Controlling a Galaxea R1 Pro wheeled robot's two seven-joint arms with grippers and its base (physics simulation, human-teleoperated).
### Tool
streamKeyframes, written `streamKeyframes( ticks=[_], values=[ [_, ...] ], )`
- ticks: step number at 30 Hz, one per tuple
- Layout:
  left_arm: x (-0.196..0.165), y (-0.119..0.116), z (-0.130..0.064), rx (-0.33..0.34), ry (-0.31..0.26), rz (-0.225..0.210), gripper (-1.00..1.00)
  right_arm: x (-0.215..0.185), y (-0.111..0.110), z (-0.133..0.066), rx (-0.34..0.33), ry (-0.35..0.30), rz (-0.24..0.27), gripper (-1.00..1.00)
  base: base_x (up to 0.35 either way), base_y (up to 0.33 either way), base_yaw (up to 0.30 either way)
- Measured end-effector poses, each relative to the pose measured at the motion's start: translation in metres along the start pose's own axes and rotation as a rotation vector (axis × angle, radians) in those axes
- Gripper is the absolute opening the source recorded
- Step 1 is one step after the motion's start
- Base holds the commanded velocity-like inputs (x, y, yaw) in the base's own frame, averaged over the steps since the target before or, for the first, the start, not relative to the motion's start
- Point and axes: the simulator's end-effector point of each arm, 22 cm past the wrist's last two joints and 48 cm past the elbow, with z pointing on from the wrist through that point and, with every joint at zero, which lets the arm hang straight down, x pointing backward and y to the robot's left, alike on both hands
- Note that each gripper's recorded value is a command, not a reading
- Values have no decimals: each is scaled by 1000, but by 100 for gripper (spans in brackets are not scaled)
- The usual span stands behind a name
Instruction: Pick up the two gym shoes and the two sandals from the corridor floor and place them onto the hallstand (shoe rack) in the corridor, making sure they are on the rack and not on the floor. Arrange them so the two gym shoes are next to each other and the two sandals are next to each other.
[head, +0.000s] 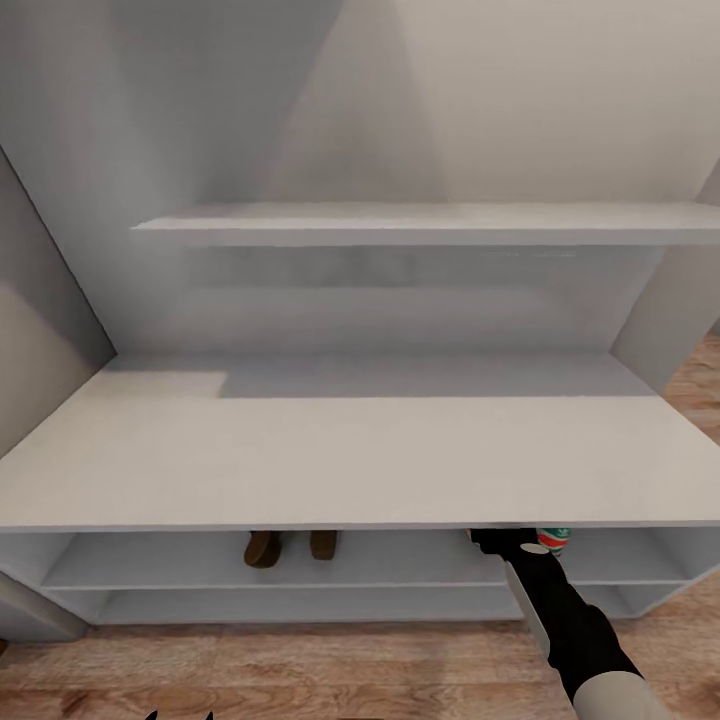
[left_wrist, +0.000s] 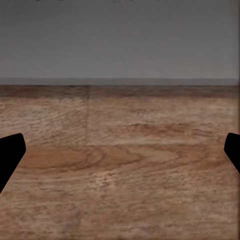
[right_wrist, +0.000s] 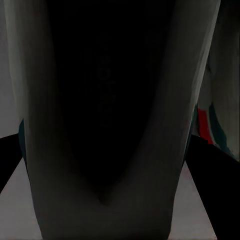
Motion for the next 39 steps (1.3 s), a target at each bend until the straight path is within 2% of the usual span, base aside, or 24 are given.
streamKeyframes(
  ticks=[3,4,12,39],
  values=[
    [0,0,0,0,0,0,100,0,0,0,0,0,0,-100,33,-28,0],
    [0,0,0,0,0,0,100,0,0,0,0,0,0,100,15,-13,0],
    [0,1,0,-2,0,0,100,0,-1,0,1,0,-2,100,-47,-2,0],
    [0,1,0,-2,0,1,100,0,-2,1,3,0,-3,100,-330,-6,0]
  ],
)
